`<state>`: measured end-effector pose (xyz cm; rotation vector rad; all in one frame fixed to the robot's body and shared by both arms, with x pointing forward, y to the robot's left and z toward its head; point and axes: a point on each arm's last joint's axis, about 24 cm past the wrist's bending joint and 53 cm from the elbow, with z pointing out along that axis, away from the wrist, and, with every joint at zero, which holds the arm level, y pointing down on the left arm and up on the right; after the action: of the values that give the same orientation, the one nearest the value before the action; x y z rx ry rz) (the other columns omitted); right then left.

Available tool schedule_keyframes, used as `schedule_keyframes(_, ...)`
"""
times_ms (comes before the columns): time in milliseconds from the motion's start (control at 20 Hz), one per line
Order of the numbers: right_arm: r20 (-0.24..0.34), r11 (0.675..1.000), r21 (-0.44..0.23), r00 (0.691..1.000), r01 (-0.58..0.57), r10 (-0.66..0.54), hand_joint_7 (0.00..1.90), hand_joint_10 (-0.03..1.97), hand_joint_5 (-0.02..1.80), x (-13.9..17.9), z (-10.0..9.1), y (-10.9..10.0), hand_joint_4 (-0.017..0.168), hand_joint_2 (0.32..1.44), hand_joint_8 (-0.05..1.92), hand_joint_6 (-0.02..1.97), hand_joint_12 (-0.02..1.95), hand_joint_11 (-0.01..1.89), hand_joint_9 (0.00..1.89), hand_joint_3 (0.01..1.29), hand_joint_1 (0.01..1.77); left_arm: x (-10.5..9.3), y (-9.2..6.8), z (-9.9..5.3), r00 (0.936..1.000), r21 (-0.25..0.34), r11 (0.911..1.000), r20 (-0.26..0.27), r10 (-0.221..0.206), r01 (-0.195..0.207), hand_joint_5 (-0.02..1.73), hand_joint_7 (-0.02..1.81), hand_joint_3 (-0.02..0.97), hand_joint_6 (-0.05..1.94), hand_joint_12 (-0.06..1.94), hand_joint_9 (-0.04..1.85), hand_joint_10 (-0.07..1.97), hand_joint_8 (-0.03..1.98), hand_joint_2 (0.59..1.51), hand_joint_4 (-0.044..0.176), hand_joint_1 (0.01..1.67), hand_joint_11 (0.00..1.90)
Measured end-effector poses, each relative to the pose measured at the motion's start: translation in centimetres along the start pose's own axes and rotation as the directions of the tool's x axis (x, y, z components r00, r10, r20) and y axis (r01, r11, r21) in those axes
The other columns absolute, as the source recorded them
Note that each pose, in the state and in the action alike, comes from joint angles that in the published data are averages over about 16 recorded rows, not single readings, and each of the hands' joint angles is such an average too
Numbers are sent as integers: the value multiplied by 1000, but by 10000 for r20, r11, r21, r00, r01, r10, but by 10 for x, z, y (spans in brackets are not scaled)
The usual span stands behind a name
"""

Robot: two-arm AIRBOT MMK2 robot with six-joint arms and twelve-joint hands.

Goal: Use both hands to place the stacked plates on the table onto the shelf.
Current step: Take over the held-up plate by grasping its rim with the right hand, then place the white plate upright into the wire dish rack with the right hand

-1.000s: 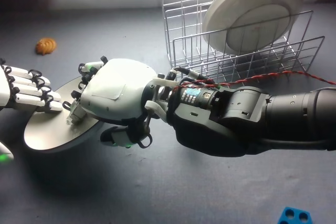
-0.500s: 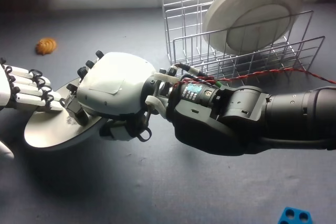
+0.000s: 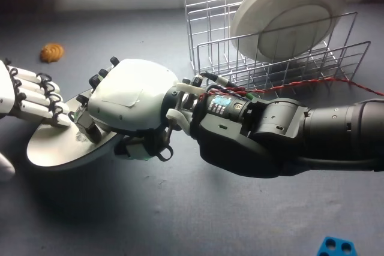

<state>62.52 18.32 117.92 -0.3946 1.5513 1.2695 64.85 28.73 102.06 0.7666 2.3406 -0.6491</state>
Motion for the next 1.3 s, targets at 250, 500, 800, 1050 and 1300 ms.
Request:
schedule_keyframes(250,16,10000,44,10000,23,-24,919,601,849,-2,-1,-2,6,1012,748,789,1211,645,1008,12,1243,-20,4,-5,9987,-152,9998,491,99,-91,90,97,18,7,145,88,10,0,1057,1,15,17)
schedule_keyframes(500,22,9999,97,10000,56,-56,919,805,851,-6,-4,-5,6,1011,753,807,1218,643,969,12,1252,-37,11,-12,9955,-362,9993,937,126,-93,88,108,18,10,147,83,8,6,1056,0,15,17)
schedule_keyframes(800,-34,9999,77,9999,149,-149,923,1047,859,-12,-12,-3,5,1011,774,838,1223,639,927,12,1267,-48,16,-18,9922,-509,9987,1236,140,-77,84,103,19,10,127,80,8,7,1054,0,14,18)
schedule_keyframes(1050,-113,9996,-78,9996,267,-268,940,1045,878,-17,-21,5,4,1011,802,872,1228,637,931,12,1281,-50,20,-21,9915,-607,9981,1296,136,-58,80,100,19,10,112,79,8,7,1054,0,14,18)
schedule_keyframes(1300,-150,9987,-295,9990,424,-428,976,1061,912,-25,-30,18,3,1012,815,892,1223,649,951,12,1295,-50,24,-23,9916,-701,9975,1285,134,-44,77,96,19,11,110,81,8,7,1058,0,14,18)
